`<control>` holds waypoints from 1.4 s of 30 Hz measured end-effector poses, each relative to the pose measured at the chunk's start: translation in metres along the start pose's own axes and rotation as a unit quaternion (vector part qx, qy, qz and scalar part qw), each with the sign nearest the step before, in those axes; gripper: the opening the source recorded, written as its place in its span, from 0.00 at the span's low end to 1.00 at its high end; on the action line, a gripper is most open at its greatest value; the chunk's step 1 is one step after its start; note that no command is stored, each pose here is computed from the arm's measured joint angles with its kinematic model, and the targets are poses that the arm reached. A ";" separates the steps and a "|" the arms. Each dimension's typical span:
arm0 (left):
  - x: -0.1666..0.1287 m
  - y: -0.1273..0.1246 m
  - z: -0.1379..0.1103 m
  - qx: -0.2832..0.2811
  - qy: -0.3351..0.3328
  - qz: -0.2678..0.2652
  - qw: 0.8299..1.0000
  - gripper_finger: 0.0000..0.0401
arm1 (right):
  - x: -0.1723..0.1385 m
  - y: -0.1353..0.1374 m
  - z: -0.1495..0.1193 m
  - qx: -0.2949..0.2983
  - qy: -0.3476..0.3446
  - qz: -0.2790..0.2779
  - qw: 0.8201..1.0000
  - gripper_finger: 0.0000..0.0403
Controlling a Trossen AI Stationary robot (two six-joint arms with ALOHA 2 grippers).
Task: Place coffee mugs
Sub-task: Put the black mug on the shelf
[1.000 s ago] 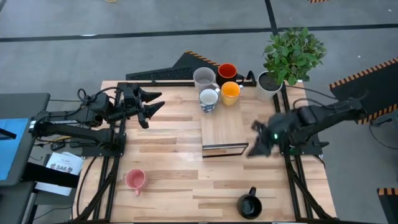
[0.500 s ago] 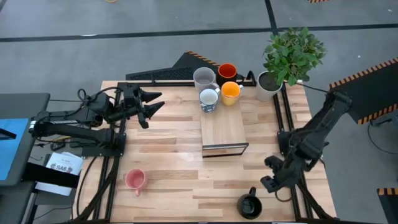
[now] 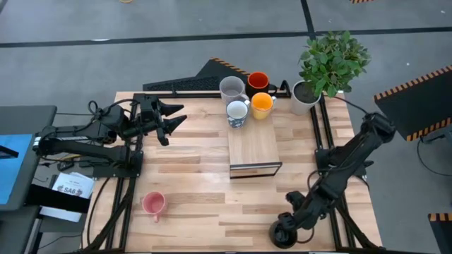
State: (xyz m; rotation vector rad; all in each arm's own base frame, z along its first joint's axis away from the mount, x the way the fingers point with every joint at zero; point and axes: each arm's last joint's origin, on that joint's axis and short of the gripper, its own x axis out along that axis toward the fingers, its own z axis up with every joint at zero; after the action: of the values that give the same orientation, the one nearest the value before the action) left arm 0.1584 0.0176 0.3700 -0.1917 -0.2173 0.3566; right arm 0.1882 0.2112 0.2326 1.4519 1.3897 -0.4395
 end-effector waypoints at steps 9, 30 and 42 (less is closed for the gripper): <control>0.000 0.000 0.000 0.000 0.000 0.000 1.000 0.51 | 0.029 -0.005 0.008 -0.004 -0.031 -0.054 0.998 0.55; 0.000 0.000 0.000 0.005 -0.001 0.000 1.000 0.51 | -0.124 0.032 0.024 -0.207 -0.014 0.158 0.965 0.10; 0.000 0.000 0.000 -0.001 -0.002 0.000 1.000 0.51 | -0.270 0.060 0.097 -0.223 -0.315 -0.052 0.921 0.10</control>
State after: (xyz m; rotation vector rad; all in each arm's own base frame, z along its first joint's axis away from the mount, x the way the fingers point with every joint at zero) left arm 0.1582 0.0177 0.3704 -0.1934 -0.2218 0.3572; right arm 0.2065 0.0041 0.4395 0.7643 0.9560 -0.5538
